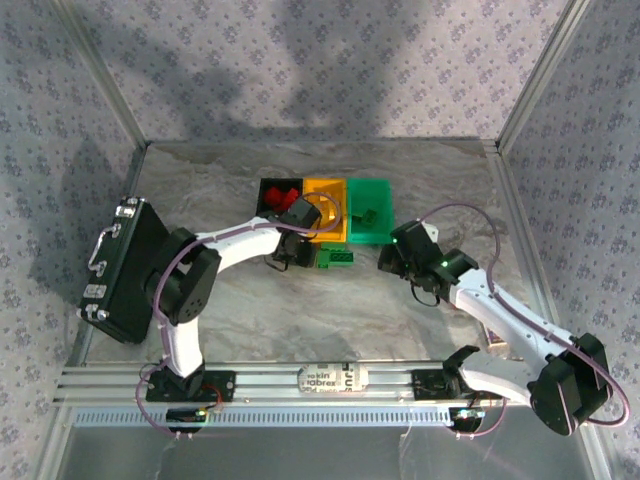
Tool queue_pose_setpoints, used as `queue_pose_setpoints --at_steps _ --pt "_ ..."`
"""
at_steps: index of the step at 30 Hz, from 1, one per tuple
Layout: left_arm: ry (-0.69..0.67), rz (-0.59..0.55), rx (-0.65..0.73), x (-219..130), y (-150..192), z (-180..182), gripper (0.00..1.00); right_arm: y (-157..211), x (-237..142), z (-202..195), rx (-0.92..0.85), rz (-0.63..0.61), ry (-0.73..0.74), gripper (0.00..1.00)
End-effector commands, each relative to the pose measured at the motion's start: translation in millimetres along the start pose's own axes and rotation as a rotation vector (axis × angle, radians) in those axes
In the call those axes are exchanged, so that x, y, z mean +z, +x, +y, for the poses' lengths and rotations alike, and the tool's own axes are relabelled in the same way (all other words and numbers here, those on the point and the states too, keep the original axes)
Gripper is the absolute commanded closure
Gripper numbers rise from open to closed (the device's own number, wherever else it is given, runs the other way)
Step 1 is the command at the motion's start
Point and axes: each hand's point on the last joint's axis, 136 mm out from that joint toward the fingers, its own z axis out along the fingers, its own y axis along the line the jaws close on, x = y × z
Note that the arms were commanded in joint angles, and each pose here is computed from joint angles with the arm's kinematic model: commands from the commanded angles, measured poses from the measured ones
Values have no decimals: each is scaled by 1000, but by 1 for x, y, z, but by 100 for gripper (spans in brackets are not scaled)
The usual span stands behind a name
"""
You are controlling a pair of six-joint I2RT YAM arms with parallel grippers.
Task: Sort the legos into containers by color
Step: Pick up the lego from the center of the table, then place the lego in the container.
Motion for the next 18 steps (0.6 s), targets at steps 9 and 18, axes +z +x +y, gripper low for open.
queue_pose_setpoints --at_steps 9,18 --pt "247 -267 112 -97 -79 -61 49 26 12 -14 48 51 15 15" --pt "330 -279 176 -87 -121 -121 49 44 4 -24 77 43 -7 16"
